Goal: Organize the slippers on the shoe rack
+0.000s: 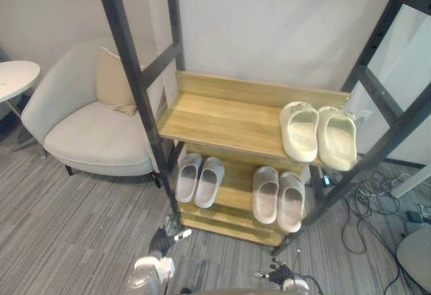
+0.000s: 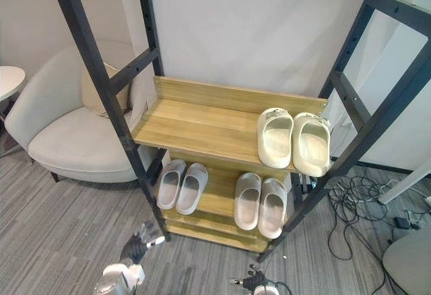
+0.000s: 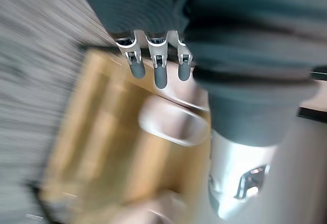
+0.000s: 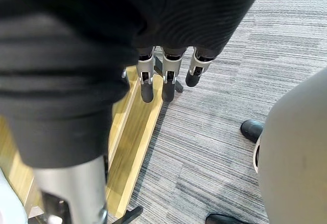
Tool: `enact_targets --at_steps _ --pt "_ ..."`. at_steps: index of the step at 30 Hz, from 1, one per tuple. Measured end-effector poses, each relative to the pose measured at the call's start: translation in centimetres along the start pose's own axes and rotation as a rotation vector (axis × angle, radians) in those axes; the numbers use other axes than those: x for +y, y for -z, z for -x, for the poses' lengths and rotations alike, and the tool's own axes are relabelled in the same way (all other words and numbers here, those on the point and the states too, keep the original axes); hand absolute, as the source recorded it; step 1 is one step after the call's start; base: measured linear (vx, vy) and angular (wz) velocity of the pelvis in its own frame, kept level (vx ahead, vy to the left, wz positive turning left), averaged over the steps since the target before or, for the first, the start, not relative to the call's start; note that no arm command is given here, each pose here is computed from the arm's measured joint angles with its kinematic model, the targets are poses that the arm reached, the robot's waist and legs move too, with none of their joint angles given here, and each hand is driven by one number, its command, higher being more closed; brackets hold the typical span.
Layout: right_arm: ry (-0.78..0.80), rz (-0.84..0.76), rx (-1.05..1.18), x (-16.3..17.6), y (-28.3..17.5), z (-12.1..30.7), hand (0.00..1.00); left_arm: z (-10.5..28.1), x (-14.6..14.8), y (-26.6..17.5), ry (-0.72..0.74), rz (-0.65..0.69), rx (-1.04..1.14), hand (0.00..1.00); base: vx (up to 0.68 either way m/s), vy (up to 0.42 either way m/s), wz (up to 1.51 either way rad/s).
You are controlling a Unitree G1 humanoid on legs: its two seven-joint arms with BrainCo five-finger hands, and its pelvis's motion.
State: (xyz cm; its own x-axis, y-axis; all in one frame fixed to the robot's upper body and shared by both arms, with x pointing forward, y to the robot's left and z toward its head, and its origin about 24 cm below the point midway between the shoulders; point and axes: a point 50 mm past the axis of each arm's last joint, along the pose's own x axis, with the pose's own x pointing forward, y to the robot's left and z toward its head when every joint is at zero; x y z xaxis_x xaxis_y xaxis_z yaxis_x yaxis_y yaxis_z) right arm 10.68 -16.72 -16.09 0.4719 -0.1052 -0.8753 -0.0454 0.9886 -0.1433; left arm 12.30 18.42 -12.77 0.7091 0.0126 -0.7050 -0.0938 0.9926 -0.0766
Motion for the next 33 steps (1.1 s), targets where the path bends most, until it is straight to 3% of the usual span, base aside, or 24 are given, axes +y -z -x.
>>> enact_targets --at_steps 2,7,21,29,33 --pt "-0.002 0.0 0.008 0.1 0.2 0.0 0.0 0.3 0.7 2.1 -0.054 -0.076 0.098 0.0 0.0 0.0 0.0" --pt "0.002 0.013 0.003 -0.1 -0.1 -0.1 0.0 0.3 0.9 2.6 -0.107 -0.134 0.125 0.0 0.01 -0.001 0.03" --pt "0.0 0.05 -0.062 0.0 -1.8 -0.3 0.0 -0.8 1.3 0.7 -0.173 -0.141 0.079 0.0 -0.02 -0.015 0.47" --pt "0.044 0.065 -0.261 -1.7 -6.0 0.1 0.0 -2.2 -0.3 -1.6 -0.138 -0.114 0.011 0.0 -0.07 -0.141 0.96" --pt "0.078 0.009 -0.168 -2.9 -3.9 -0.2 0.0 -2.4 -1.2 -1.7 -0.111 -0.111 0.006 0.0 0.01 0.013 0.81"
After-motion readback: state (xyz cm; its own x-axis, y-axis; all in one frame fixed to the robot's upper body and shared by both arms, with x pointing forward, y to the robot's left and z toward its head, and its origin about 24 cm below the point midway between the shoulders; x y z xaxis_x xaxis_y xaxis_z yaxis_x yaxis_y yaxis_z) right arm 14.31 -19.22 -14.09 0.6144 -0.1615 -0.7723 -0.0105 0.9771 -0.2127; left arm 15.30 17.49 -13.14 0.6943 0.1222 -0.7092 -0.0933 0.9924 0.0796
